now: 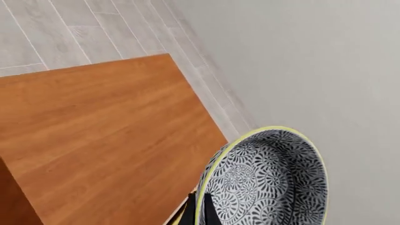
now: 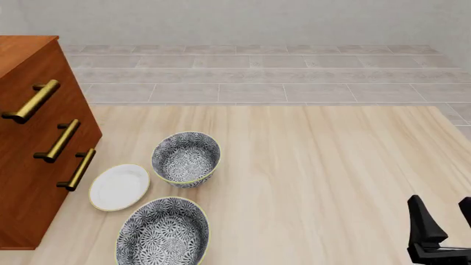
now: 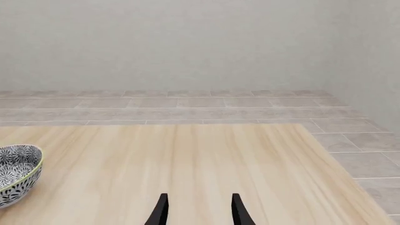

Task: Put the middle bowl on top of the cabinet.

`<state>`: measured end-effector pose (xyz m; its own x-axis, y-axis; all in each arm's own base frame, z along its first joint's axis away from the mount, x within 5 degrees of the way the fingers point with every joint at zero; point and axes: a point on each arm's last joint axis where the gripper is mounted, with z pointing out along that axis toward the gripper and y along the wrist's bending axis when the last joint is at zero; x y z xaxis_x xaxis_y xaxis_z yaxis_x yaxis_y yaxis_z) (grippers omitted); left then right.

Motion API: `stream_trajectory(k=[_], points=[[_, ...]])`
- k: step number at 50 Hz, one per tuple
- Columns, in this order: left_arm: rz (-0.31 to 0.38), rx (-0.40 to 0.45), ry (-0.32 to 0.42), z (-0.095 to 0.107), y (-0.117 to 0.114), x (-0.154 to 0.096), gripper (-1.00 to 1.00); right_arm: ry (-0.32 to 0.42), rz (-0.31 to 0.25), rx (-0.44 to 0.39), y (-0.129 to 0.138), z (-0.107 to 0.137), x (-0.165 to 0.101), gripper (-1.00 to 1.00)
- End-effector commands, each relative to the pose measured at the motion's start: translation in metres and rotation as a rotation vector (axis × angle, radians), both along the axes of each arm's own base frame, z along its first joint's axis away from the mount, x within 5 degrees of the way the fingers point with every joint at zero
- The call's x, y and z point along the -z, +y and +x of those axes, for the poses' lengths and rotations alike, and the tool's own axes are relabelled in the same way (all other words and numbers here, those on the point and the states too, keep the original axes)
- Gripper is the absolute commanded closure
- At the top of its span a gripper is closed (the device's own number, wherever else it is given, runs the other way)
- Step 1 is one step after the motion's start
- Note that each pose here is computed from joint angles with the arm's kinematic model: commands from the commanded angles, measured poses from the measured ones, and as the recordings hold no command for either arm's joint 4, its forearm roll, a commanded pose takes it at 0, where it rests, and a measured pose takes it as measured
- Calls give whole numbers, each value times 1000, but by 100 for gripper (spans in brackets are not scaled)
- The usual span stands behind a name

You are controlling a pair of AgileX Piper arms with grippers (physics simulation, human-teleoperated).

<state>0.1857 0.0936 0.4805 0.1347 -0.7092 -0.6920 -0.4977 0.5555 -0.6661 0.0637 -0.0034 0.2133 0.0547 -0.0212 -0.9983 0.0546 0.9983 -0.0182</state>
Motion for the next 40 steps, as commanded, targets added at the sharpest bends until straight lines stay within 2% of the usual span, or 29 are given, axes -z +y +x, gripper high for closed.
stream_trajectory(k=[1, 3, 7, 10, 13, 14, 21, 23, 29, 36, 40], points=[[2, -42, 12, 0, 11, -5, 100, 0, 2, 2, 0, 0, 0, -100], [-34, -37, 22, 4, 10, 3, 100, -1, 3, 2, 0, 1, 0, -100], [-55, -61, 40, 6, 16, 8, 100, -2, 4, 4, 0, 1, 0, -100], [-118, -75, 38, 7, 16, 21, 100, -2, 4, 3, 0, 1, 0, -100], [-112, -79, 43, 8, 17, 21, 100, -2, 4, 2, 0, 0, 0, -100], [-141, -81, 47, 9, 16, 27, 100, -2, 4, 3, 0, 0, 0, -100], [-173, -81, 39, 6, 12, 31, 100, -4, 3, 5, 0, 0, 0, -100], [-156, -92, 34, 3, 14, 26, 100, -4, 1, 5, 0, 0, 0, -100], [-184, -105, 21, 1, 13, 26, 100, -2, 1, 6, 0, 0, 0, -100], [-175, -112, 1, -4, 12, 14, 100, 3, -1, 4, 0, 1, 0, -100], [-202, -125, -12, -5, 13, 13, 100, 3, -2, 3, 0, 1, 0, -100]])
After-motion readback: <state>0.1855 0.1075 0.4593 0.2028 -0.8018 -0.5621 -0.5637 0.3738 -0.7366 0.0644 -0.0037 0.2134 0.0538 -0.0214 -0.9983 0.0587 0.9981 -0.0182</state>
